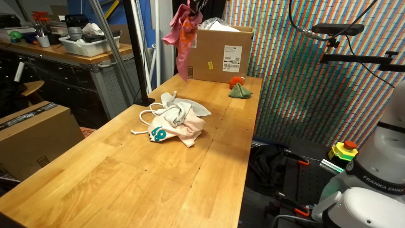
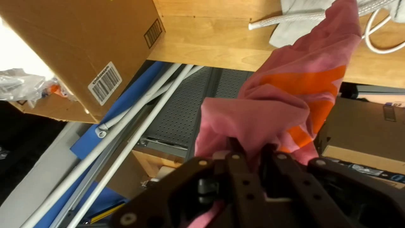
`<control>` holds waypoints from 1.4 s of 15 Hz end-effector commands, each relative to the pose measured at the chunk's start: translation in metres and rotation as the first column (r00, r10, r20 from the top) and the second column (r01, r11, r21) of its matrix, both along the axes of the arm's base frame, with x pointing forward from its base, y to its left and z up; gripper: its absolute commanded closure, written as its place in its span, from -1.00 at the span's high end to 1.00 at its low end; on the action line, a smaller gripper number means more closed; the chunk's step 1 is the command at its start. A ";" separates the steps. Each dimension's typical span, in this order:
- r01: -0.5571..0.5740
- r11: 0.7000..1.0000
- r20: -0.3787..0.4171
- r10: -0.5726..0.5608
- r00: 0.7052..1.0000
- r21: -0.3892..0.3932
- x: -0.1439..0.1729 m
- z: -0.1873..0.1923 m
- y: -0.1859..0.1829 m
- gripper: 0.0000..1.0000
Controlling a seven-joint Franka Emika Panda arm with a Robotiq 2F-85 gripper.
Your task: Put the clothes, plush toy and rope separately on the table
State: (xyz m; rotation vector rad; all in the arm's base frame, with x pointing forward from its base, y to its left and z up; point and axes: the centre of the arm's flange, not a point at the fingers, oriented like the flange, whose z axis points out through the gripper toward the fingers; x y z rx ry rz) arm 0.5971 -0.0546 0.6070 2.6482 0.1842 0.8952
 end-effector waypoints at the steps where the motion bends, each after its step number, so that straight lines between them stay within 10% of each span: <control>1: 0.059 0.998 0.081 -0.057 0.995 -0.021 0.020 0.006 -0.007 -0.83; 21: 0.449 0.846 0.205 -0.403 0.892 -0.288 0.162 -0.114 -0.141 -0.80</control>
